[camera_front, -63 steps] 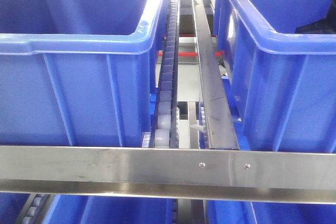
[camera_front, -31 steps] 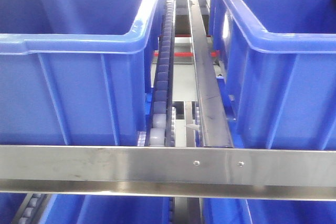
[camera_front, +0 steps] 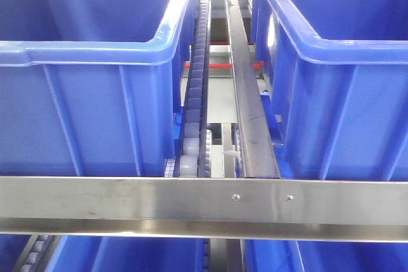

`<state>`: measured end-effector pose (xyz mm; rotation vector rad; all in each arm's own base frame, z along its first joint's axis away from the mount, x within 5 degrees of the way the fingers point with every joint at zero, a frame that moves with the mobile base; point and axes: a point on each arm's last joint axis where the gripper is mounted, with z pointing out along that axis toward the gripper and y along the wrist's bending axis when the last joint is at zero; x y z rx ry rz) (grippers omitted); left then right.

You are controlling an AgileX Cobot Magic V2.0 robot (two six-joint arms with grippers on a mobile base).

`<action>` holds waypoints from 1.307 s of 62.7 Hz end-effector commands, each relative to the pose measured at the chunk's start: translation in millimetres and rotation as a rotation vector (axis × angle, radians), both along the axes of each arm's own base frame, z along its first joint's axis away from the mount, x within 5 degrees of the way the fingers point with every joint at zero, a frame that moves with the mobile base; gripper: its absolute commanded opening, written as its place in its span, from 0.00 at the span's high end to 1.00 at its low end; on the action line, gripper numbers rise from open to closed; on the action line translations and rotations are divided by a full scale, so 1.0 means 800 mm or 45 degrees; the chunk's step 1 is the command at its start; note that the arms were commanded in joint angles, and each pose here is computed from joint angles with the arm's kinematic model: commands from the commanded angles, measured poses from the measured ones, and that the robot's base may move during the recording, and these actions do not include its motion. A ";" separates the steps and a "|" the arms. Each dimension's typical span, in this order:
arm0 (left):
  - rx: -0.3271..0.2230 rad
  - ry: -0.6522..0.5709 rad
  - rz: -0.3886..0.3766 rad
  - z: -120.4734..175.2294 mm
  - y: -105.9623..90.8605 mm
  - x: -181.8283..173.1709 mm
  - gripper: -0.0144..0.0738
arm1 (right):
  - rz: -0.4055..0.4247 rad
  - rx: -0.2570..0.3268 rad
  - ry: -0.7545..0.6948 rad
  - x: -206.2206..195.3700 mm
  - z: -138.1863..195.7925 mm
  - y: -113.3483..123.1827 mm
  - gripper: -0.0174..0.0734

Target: Pick and sort blue part to right shelf

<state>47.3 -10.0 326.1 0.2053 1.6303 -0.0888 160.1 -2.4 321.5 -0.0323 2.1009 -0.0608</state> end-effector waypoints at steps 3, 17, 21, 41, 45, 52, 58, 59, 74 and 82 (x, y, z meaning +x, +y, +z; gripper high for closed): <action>-0.028 -0.138 -0.004 0.021 0.000 0.000 0.70 | 0.009 -0.027 -0.224 -0.035 0.003 -0.001 0.67; -0.028 -0.138 -0.004 0.021 0.000 0.000 0.70 | 0.011 -0.022 -0.422 -0.090 -0.015 0.000 0.67; -0.028 -0.138 -0.004 0.021 0.000 0.000 0.70 | 0.012 -0.021 -0.525 -0.107 -0.012 0.000 0.67; -0.028 -0.138 -0.004 0.021 0.000 0.000 0.70 | 0.019 -0.023 -0.855 -0.149 0.009 0.001 0.67; -0.028 -0.138 -0.004 0.021 0.000 0.000 0.70 | 0.019 -0.022 -0.854 -0.149 0.009 0.001 0.67; -0.028 -0.138 -0.004 0.021 0.000 0.000 0.70 | 0.019 -0.022 -0.854 -0.149 0.009 0.001 0.67; -0.028 -0.138 -0.004 0.021 0.000 0.000 0.70 | 0.019 -0.022 -0.854 -0.149 0.009 0.001 0.67; -0.028 -0.138 -0.004 0.021 0.000 0.000 0.70 | 0.019 -0.022 -0.854 -0.149 0.009 0.001 0.67; -0.026 -0.125 -0.004 0.015 0.000 0.002 0.70 | 0.019 -0.022 -0.854 -0.149 0.009 0.001 0.67; -0.025 -0.125 0.016 -0.014 0.000 0.009 0.70 | 0.019 -0.022 -0.854 -0.149 0.009 0.001 0.67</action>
